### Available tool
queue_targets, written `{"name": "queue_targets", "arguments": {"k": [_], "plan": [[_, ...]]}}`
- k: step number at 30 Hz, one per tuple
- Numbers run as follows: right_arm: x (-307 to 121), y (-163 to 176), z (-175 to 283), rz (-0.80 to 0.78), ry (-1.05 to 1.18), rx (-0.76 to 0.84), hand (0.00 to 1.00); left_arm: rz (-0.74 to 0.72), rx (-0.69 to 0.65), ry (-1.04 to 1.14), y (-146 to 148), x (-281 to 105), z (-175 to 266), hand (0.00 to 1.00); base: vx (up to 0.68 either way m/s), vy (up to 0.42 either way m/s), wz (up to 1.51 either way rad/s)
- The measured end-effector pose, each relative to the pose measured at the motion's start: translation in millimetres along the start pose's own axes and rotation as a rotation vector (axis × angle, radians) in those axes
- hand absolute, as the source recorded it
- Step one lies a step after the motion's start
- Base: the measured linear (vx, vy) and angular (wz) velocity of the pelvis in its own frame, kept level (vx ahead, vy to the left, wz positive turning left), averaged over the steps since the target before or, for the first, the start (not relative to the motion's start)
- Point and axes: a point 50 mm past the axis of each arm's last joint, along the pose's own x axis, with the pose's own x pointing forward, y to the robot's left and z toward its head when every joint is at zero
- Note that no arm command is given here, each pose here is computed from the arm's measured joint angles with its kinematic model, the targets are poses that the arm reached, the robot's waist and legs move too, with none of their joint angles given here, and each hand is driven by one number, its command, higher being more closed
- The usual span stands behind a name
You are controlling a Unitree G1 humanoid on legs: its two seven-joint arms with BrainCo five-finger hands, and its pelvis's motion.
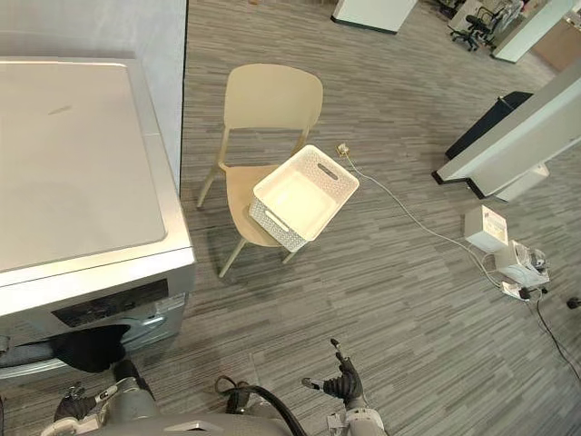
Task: Pick up the laundry basket with both hands and put the clothes into the washing machine.
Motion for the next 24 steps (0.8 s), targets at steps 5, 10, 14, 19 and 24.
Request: {"name": "queue_targets", "arguments": {"k": [5, 10, 14, 19, 24], "plan": [[3, 10, -8, 0.016, 0.045, 0.028, 0.0, -0.003, 0.003, -0.031, 0, -1, 4, 0.0, 0.02, 0.007, -0.09], [9, 9, -20, -0.016, 0.128, 0.043, 0.0, -0.072, 0.052, -0.025, -21, -4, -1, 0.0, 0.04, 0.033, -0.01], [10, -4, -37, -0.106, 0.226, 0.051, 0.0, -0.142, 0.14, -0.025, -40, -8, -6, 0.0, 0.04, 0.069, 0.23], [12, 0, -46, -0.115, 0.296, 0.066, 0.0, -0.151, 0.18, -0.034, -51, -13, -10, 0.0, 0.01, 0.042, 0.2], [15, -2, -48, -0.197, 0.318, 0.171, 0.0, -0.106, 0.142, -0.037, -46, -19, -18, 0.0, -0.02, -0.053, -0.01]]}}
